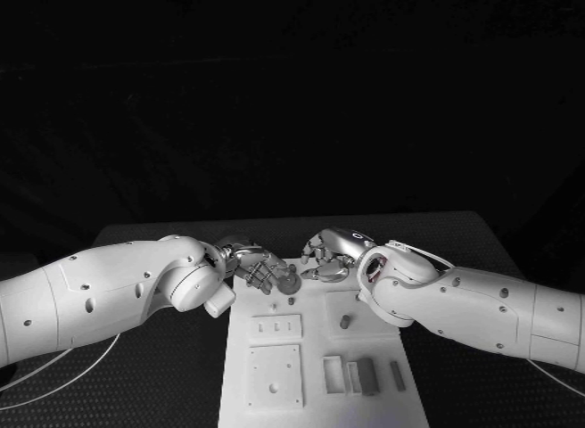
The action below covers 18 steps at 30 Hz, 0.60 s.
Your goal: Assemble the parts on the task board
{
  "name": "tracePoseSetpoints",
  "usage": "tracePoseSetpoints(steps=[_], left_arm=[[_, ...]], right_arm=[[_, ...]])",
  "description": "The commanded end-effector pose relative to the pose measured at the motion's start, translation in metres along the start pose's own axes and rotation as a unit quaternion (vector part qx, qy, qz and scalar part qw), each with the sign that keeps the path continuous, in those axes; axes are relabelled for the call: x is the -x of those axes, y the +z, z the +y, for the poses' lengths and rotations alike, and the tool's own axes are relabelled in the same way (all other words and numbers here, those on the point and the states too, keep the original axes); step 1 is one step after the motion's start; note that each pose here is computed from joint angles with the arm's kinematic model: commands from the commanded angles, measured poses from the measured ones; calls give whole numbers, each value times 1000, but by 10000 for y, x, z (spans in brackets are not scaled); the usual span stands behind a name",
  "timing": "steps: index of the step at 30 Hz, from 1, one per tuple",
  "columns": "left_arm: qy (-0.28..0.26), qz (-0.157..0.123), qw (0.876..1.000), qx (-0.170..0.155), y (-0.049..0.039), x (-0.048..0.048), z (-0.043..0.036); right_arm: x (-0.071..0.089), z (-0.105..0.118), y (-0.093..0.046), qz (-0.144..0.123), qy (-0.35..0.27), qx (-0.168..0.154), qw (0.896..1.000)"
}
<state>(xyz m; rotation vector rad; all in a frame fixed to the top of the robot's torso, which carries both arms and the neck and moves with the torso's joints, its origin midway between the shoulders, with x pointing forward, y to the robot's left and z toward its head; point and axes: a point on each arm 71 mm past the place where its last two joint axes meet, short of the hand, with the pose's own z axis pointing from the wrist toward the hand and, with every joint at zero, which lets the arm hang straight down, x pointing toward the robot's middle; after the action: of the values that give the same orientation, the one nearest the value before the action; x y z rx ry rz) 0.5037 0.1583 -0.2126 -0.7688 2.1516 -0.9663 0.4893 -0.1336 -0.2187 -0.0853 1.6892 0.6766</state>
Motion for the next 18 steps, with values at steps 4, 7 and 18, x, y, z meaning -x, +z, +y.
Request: tracePoseSetpoints(steps=[4, 7, 18], left_arm=[[28, -62, 997, -20, -47, 31, 6], [40, -89, 995, -18, -70, 34, 73], [49, -145, 988, -6, -192, -50, 308]], right_arm=[[10, -53, -50, -8, 8, -5, 1000], [57, -154, -80, -24, 8, -13, 1000], [231, -415, -221, -81, 127, -39, 988]])
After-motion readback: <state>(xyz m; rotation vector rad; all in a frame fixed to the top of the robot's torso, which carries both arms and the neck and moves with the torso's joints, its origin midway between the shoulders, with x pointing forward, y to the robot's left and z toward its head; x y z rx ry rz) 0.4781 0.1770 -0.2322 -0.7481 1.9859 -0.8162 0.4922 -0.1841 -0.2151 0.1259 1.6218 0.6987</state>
